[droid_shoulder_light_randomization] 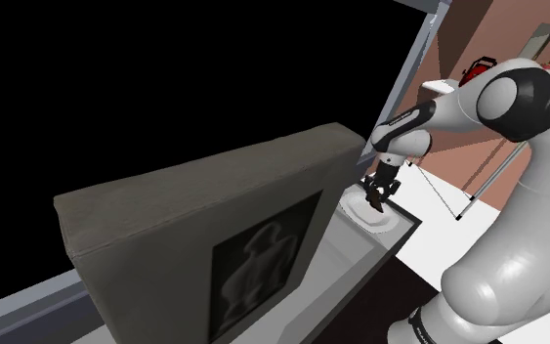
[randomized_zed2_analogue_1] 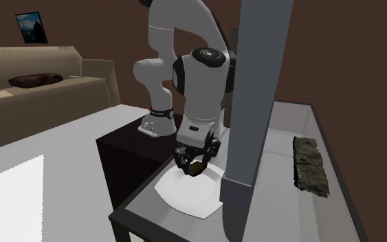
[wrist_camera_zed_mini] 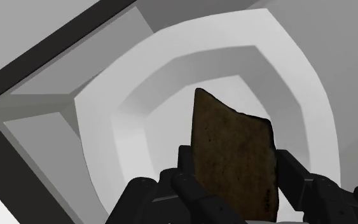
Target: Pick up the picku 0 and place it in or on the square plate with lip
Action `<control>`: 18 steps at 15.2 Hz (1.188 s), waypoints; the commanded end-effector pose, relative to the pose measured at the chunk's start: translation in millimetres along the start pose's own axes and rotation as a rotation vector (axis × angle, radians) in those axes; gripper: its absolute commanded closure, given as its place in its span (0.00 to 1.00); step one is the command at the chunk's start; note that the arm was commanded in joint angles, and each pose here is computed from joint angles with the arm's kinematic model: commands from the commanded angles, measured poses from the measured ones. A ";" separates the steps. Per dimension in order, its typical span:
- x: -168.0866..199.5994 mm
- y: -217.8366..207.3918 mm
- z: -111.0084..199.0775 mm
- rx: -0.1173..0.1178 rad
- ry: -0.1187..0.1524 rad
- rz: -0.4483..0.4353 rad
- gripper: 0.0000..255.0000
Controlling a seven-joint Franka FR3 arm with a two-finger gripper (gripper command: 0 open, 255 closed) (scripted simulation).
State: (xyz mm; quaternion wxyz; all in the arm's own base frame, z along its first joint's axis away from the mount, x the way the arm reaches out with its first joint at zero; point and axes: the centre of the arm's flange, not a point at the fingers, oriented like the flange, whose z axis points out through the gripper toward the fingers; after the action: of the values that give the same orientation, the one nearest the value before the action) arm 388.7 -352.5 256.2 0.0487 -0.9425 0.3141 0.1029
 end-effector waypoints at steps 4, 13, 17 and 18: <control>6.6 0.6 24.7 0.000 0.000 0.000 1.00; 13.2 1.4 53.3 0.000 0.000 0.000 1.00; 13.2 1.4 53.3 0.000 0.000 0.000 1.00; 13.2 1.4 53.3 0.000 0.000 0.000 0.00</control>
State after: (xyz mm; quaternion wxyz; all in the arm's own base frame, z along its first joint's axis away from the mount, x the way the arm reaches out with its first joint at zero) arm 389.5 -353.0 201.3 0.0486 -0.9426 0.3140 0.1028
